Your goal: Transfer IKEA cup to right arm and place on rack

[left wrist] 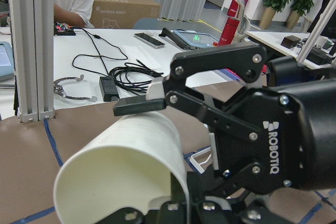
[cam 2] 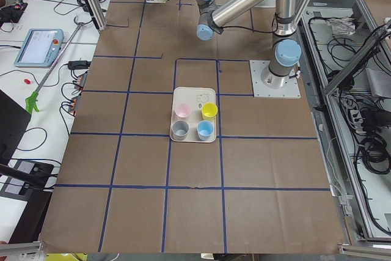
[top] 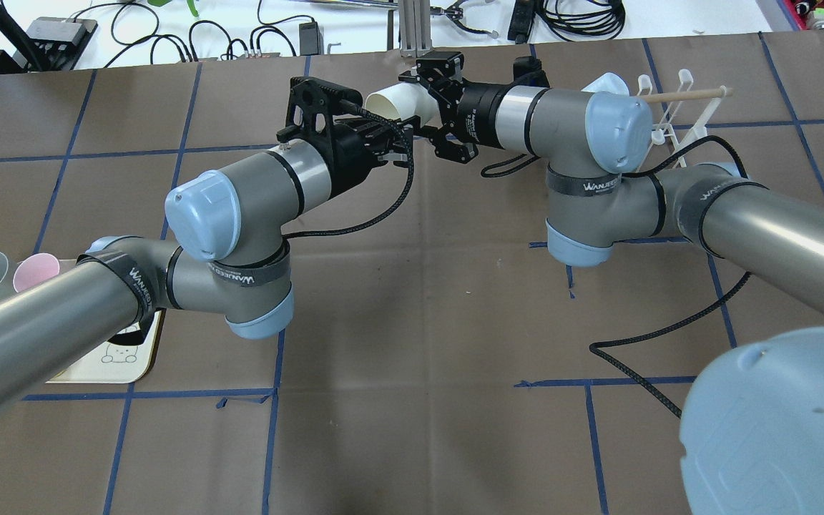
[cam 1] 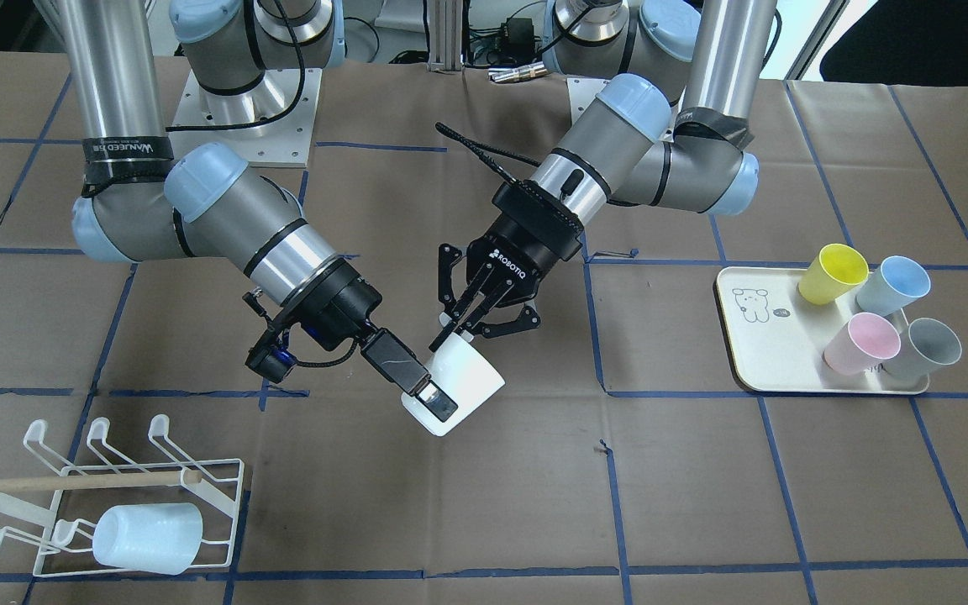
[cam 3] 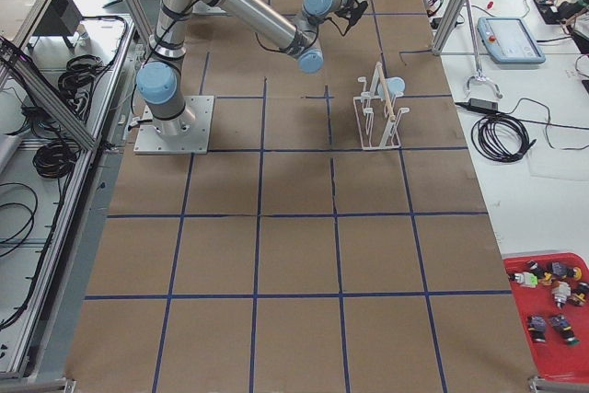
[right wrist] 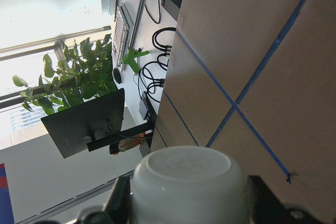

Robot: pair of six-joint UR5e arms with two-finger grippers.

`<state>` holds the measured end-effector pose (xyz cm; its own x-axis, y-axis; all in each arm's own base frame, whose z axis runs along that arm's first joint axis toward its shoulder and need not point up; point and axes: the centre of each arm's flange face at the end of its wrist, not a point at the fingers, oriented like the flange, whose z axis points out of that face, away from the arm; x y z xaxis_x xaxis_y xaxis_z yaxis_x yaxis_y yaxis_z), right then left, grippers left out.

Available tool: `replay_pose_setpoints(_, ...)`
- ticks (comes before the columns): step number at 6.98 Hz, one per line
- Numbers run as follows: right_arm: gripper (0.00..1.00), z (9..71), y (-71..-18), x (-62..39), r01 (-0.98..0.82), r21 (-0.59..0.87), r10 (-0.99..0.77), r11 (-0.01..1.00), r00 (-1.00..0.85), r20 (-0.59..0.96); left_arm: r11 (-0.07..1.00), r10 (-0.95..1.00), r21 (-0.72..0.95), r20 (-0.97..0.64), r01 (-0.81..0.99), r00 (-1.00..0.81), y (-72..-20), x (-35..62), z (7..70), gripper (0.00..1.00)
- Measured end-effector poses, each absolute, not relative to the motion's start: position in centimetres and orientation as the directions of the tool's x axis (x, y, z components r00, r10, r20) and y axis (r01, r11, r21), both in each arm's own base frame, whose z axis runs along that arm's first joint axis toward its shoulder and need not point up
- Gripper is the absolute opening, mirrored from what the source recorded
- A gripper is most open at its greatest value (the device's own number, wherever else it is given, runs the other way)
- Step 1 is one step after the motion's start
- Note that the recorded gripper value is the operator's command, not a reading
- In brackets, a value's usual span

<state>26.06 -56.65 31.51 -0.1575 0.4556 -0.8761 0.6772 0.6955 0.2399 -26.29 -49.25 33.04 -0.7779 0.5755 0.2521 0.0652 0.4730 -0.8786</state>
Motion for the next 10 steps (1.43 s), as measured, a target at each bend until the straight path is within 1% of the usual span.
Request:
replay_pose_setpoints(1,0.58,31.6,-56.6,26.1,0.674,0.240,0.454,0.699,-0.157,-0.877,0.473,0.575,-0.879,0.252,0.065,-0.779,-49.2,-26.3,33.1,0.25)
replay_pose_setpoints(2,0.56,31.6,-56.6,26.1,0.672,0.241,0.453,0.700,-0.157,-0.878,0.471,0.573,-0.880,0.250,0.064,-0.780,-49.2,-26.3,33.1,0.57)
replay_pose_setpoints(3,0.56,31.7,-56.5,26.1,0.671,0.241,0.452,0.701,-0.158,-0.878,0.467,0.572,-0.882,0.247,0.064,-0.782,-49.3,-26.2,33.3,0.83)
replay_pose_setpoints(4,0.55,31.7,-56.5,26.1,0.671,0.241,0.452,0.701,-0.157,-0.878,0.463,0.573,-0.884,0.244,0.064,-0.782,-49.3,-26.2,33.5,0.95)
replay_pose_setpoints(5,0.52,31.7,-56.5,26.1,0.671,0.241,0.452,0.701,-0.157,-0.878,0.460,0.575,-0.885,0.243,0.063,-0.781,-49.2,-26.2,33.6,0.98)
replay_pose_setpoints(6,0.49,31.7,-56.5,26.1,0.671,0.241,0.452,0.701,-0.157,-0.878,0.457,0.576,-0.887,0.243,0.062,-0.780,-49.0,-26.2,33.9,0.99)
replay_pose_setpoints(7,0.41,31.8,-56.5,26.1,0.671,0.240,0.450,0.702,-0.156,-0.879,0.454,0.574,-0.889,0.241,0.059,-0.783,-48.7,-25.9,34.4,0.99)
replay_pose_setpoints(8,0.38,31.9,-56.5,26.1,0.670,0.239,0.448,0.703,-0.156,-0.880,0.458,0.567,-0.887,0.243,0.057,-0.787,-48.1,-25.5,34.6,0.99)
replay_pose_setpoints(9,0.30,32.1,-56.6,26.0,0.671,0.236,0.445,0.703,-0.155,-0.882,0.468,0.552,-0.882,0.247,0.051,-0.796,-47.4,-24.6,34.6,0.99)
replay_pose_setpoints(10,0.28,32.5,-56.9,25.5,0.677,0.228,0.436,0.700,-0.152,-0.887,0.483,0.522,-0.875,0.254,0.036,-0.814,-46.7,-22.9,34.9,0.99)
